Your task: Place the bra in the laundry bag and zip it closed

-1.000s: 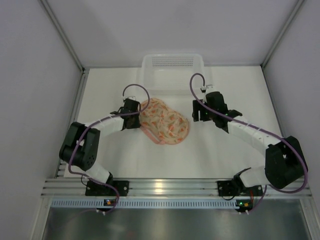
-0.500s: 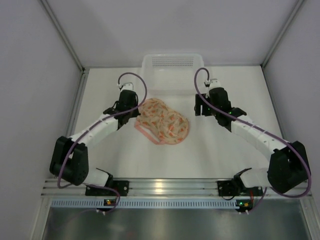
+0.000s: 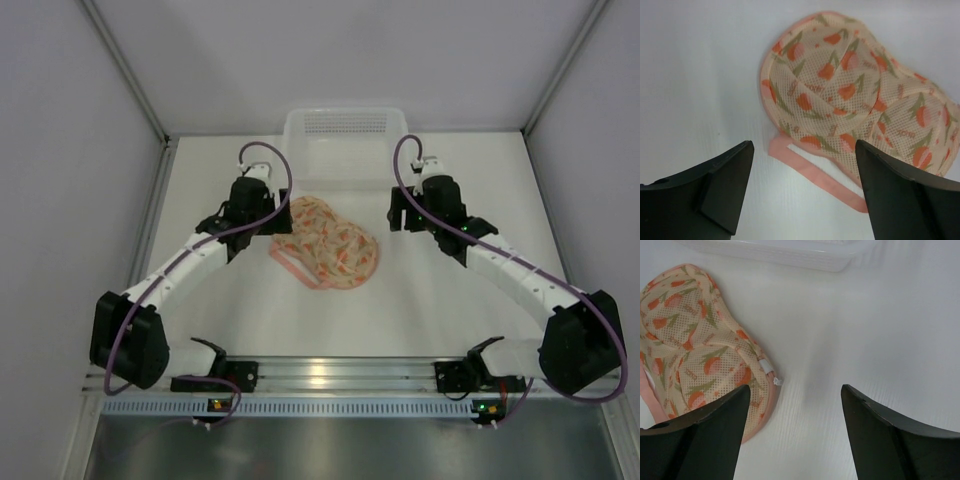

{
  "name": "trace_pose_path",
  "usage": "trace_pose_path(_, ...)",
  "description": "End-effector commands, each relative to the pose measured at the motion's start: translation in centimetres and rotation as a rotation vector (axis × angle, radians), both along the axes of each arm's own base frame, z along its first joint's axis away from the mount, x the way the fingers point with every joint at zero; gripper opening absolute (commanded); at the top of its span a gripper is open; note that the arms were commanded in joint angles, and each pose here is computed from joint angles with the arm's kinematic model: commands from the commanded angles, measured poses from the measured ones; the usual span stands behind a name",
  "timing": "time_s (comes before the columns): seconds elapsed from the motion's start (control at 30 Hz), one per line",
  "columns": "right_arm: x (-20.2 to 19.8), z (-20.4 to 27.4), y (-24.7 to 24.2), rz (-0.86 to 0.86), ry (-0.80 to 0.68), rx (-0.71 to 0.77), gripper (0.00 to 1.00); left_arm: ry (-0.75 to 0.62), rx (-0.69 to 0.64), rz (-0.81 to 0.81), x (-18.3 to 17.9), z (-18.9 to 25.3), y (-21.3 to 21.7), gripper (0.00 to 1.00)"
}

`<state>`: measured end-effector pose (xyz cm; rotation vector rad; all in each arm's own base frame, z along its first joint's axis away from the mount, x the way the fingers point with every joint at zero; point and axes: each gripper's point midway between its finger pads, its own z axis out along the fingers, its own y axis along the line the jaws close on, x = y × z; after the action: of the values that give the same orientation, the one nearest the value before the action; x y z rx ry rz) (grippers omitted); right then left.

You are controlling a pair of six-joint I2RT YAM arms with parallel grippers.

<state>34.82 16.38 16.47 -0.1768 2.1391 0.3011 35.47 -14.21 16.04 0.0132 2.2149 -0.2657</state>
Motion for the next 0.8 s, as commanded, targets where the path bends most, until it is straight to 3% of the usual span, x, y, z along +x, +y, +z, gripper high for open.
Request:
trace_pose_path(0.0,0.4,2.1,-0.4,-0.017,-0.071,0.044,0.75,0.104,0.044,-0.047,-2.2,-3.1,0.3,0.9)
trace_pose_path(0.37,0.8,1.2,-0.1,-0.009,-0.051,0.036,0.76,0.243,0.134,-0.076,-2.7,-8.6,0.8,0.88)
trace_pose_path(0.77,1.1,0.4,0.0,-0.01,-0.025,0.021,0.76,0.282,0.236,-0.015,-2.0,-11.3,2.4,0.8)
